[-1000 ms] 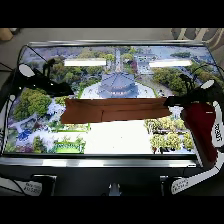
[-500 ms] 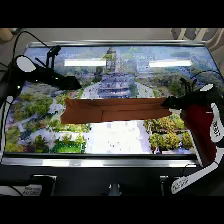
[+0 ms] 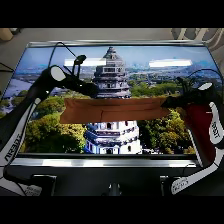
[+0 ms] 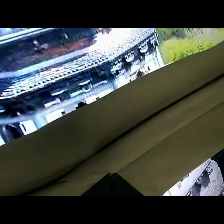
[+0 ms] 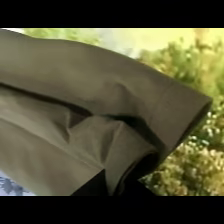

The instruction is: Fold the shirts.

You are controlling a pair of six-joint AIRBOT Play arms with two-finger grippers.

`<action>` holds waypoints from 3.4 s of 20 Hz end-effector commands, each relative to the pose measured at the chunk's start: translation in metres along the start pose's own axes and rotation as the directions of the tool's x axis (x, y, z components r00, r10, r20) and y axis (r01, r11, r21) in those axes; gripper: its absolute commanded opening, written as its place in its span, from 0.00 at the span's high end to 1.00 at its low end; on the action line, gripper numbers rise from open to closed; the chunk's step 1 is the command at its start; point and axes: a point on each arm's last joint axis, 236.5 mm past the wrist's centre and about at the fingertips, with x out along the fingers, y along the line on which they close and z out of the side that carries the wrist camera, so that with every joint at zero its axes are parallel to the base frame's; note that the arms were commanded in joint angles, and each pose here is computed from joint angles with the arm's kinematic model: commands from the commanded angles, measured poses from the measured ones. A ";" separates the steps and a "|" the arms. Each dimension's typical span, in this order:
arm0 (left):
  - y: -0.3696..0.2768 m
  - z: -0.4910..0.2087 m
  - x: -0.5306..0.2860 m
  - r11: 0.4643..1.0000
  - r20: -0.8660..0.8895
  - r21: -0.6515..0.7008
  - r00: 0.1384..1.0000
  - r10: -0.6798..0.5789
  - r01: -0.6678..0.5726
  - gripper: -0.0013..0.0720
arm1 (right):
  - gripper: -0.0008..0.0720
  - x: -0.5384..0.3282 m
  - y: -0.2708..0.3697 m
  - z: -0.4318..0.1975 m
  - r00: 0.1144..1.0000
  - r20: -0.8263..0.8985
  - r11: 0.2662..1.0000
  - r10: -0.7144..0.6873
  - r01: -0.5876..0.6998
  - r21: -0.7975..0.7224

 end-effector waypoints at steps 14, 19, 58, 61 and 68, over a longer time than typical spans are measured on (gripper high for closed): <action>-0.141 -0.033 0.167 0.744 0.081 -0.525 0.894 -0.440 0.414 0.94 | 0.96 -0.156 0.263 0.021 0.934 0.278 0.920 0.223 -0.107 -0.377; -0.152 -0.012 0.159 0.684 0.168 -0.531 0.854 -0.493 0.500 0.95 | 0.96 -0.175 0.278 0.013 0.927 0.314 0.920 0.206 -0.075 -0.384; -0.017 0.033 -0.334 1.000 0.613 -0.022 0.790 0.016 -0.003 0.94 | 0.08 0.119 0.132 -0.008 0.977 -0.112 0.983 0.179 -0.174 0.051; -0.018 0.035 -0.336 1.000 0.622 -0.022 0.783 0.017 -0.004 0.94 | 0.98 0.120 0.141 -0.003 0.976 -0.099 0.981 0.193 -0.191 0.029; -0.017 0.035 -0.335 1.000 0.621 -0.024 0.784 0.019 -0.005 0.94 | 0.96 -0.050 0.128 0.068 0.969 0.185 0.982 0.163 -0.142 -0.123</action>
